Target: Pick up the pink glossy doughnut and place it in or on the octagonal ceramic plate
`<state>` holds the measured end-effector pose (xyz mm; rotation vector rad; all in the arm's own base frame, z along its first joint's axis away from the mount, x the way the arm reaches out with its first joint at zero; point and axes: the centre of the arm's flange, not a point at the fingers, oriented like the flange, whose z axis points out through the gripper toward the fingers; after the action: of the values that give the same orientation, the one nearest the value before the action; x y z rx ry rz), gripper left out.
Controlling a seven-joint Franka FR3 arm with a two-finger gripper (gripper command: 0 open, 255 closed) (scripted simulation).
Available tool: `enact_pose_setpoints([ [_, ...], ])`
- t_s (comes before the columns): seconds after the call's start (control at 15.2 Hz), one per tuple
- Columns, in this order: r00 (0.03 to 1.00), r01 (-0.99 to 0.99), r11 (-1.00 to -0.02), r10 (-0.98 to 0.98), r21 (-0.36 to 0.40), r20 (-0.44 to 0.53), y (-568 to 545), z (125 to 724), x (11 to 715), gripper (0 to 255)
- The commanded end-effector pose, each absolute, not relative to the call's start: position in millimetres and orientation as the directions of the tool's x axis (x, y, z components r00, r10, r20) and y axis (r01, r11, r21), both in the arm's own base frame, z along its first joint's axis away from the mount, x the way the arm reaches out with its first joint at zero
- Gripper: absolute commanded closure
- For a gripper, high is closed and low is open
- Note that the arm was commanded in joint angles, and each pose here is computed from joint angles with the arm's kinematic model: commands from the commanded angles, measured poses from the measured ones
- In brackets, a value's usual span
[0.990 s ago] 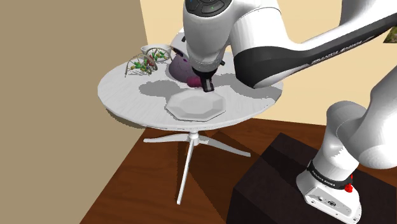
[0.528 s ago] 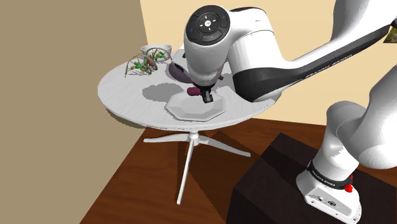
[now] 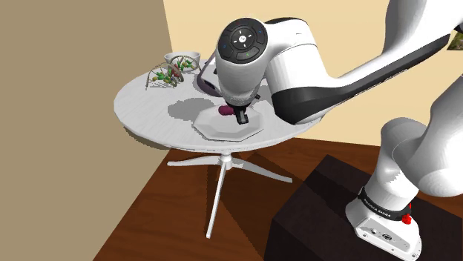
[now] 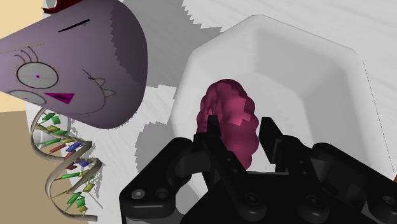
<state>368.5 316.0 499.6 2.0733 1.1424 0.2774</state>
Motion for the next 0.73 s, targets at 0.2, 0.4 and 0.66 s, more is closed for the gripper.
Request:
enact_pose_setpoints([
  [0.2,0.580,0.639,-0.330,0.800,0.695,-0.155,316,500,368,0],
  [0.4,0.580,0.639,-0.330,0.800,0.695,-0.155,316,500,369,0],
  [0.66,0.580,0.639,-0.330,0.800,0.695,-0.155,341,535,343,0],
])
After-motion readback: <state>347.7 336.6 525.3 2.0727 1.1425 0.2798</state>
